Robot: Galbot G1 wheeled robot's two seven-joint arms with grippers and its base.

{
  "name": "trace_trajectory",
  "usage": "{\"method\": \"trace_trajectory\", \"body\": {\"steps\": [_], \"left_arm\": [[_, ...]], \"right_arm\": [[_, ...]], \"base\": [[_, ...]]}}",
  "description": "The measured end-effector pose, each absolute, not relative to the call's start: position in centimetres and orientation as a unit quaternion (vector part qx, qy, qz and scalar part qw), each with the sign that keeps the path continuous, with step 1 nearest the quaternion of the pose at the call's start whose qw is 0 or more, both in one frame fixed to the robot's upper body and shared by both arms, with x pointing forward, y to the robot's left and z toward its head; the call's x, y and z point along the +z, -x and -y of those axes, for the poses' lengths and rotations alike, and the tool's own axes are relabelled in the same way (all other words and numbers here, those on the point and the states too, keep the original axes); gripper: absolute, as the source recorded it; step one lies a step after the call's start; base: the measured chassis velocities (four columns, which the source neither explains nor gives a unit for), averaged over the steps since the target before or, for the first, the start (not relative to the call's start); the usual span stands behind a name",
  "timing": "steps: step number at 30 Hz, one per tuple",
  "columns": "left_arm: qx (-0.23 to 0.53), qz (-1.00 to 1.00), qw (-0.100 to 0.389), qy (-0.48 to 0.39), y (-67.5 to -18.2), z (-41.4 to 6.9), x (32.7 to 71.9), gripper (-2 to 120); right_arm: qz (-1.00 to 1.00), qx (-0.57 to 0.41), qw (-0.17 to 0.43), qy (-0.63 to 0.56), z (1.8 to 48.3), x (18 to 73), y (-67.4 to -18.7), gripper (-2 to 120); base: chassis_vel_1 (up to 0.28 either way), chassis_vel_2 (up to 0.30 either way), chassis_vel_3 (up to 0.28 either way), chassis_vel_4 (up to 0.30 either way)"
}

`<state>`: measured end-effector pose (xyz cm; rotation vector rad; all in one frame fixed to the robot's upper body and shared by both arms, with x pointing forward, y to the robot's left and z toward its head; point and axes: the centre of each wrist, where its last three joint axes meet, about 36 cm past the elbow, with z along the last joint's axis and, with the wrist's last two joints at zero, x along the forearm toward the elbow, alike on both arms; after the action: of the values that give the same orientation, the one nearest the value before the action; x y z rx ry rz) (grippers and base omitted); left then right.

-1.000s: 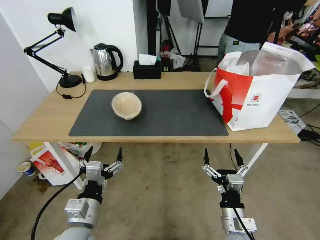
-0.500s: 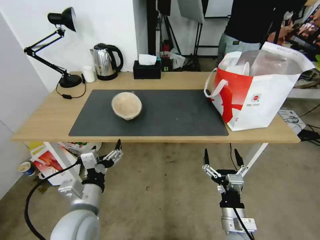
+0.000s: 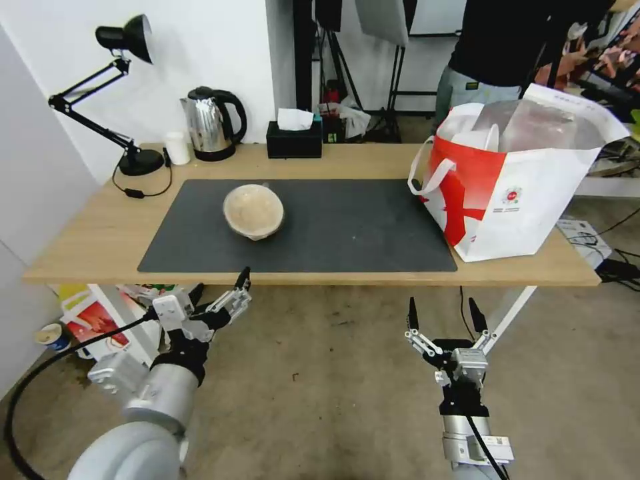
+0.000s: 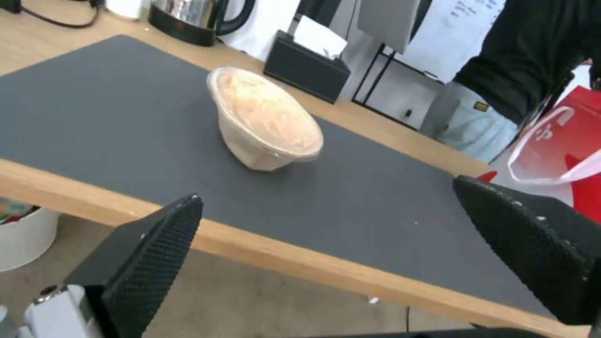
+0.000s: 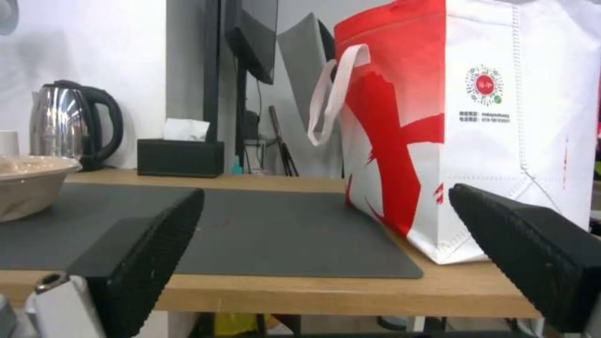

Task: Pick up the trash from the table and place it into the takeout bag.

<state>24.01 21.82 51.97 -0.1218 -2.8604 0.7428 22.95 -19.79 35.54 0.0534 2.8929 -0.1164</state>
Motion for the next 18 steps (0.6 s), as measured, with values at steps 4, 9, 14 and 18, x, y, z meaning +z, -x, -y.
{"method": "trace_trajectory", "body": {"steps": [4,9,14,18], "left_arm": [[0.25,0.963,0.092,0.042,-23.99,-21.82,51.99,100],[0.265,0.959,0.091,0.045,-24.05,-21.88,52.03,100],[0.296,0.95,0.082,0.053,-24.27,-22.04,52.19,100],[0.368,0.925,0.06,0.07,-24.76,-22.43,52.54,100]], "right_arm": [[-0.991,-0.04,0.123,-0.018,19.79,35.54,-22.95,100],[-0.991,-0.04,0.123,-0.018,19.79,35.54,-22.95,100],[-0.991,-0.04,0.123,-0.018,19.79,35.54,-22.95,100],[-0.991,-0.04,0.123,-0.018,19.79,35.54,-22.95,100]], "base": [[0.0,0.0,0.0,0.0],[0.0,0.0,0.0,0.0],[0.0,0.0,0.0,0.0],[0.0,0.0,0.0,0.0]]}}
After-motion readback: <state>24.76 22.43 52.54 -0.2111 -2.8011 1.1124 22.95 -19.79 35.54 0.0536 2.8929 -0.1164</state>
